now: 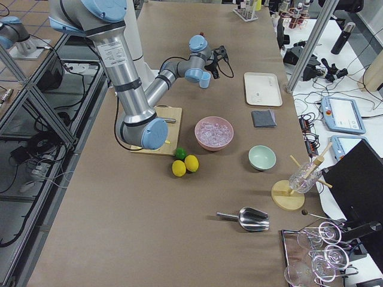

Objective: Put ice and strawberries in cup
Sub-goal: 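Carry the ice cube with the right gripper over the blue cup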

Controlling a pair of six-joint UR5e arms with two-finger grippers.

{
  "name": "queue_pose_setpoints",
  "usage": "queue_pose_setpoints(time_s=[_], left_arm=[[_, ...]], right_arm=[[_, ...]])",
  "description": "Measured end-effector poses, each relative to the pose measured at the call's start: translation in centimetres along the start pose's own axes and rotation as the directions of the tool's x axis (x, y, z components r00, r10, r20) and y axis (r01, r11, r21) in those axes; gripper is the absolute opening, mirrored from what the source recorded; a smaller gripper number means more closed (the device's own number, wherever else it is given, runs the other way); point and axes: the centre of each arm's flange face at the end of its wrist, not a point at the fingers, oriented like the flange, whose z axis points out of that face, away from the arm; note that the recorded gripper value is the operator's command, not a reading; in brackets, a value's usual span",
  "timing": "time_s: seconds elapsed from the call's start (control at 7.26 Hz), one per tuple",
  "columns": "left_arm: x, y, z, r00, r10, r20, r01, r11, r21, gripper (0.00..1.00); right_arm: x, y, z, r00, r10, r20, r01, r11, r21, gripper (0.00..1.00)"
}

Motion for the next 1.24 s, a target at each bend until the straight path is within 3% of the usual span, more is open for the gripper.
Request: queue_pose_setpoints(time_s=[0.69, 1.24], left_arm=[[0.6, 0.2, -0.5, 1.000, 0.012, -0.005, -0.012, 1.000, 0.011, 0.98], [0.9, 0.4, -0.2, 1.000, 0.016, -0.008, -0.016, 1.000, 0.006, 0.98]], right_arm=[[-5.5, 3.4, 2.4, 0.996, -0.080, 0.030, 0.080, 0.997, -0.001, 0.00], [-8.1, 3.0, 5.3, 0.994, -0.107, 0.023, 0.108, 0.994, -0.002, 0.00]])
